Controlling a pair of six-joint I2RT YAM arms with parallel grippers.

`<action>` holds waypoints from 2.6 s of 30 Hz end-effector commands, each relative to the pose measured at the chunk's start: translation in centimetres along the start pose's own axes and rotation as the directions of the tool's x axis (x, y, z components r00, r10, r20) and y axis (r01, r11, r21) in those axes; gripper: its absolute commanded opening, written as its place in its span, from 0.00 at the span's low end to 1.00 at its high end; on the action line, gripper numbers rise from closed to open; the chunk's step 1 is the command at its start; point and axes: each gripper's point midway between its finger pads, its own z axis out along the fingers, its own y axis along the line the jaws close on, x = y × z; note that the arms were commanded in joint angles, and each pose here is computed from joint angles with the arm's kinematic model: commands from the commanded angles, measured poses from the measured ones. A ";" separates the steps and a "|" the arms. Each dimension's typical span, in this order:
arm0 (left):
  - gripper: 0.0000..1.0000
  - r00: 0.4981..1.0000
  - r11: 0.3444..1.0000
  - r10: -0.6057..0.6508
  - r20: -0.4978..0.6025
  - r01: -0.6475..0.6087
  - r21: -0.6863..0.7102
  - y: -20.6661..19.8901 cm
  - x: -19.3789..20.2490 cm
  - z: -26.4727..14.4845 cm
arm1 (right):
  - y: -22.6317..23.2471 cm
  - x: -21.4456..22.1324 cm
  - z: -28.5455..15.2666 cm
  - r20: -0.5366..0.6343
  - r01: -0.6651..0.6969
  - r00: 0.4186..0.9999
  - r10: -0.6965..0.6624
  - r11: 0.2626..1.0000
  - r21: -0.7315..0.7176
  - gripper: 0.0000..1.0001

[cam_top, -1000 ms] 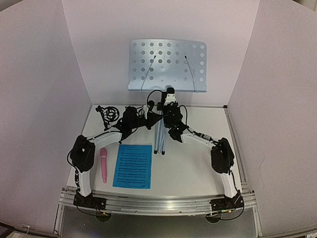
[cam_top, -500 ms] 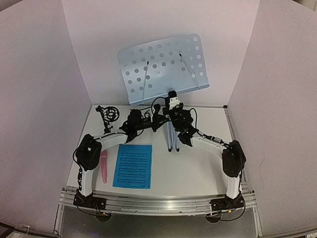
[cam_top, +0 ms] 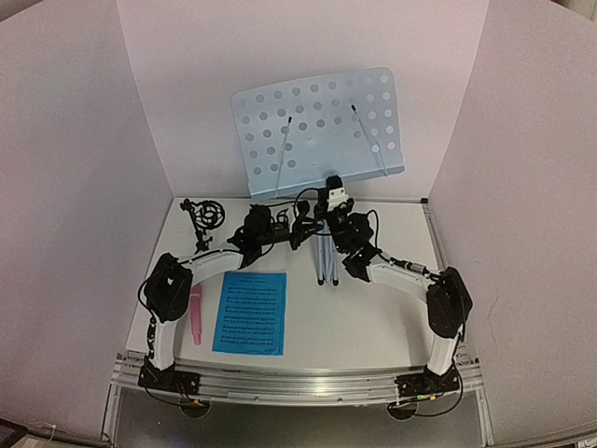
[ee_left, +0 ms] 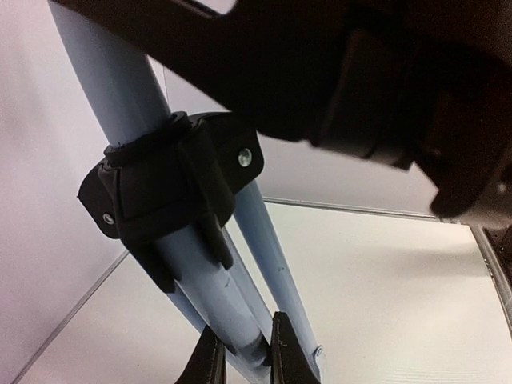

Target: Set up the instrument practice props

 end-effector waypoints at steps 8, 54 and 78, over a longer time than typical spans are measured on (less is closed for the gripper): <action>0.00 0.861 0.849 0.505 0.062 -0.482 -0.215 4.6 -7.5 -3.1 | 0.6 -8.4 -2.7 0.132 -0.026 0.991 0.037 0.996 -0.090 0.39; 0.00 0.970 0.968 0.234 -0.061 -0.239 -0.078 4.3 -7.2 -3.4 | 0.6 3.7 -8.3 -0.482 -0.175 0.876 0.008 0.937 -0.302 0.67; 0.00 0.993 0.984 0.031 -0.110 -0.050 -0.171 5.6 -5.5 -4.1 | 3.7 2.0 -11.8 -0.488 -0.202 0.872 -0.041 0.878 -0.434 0.64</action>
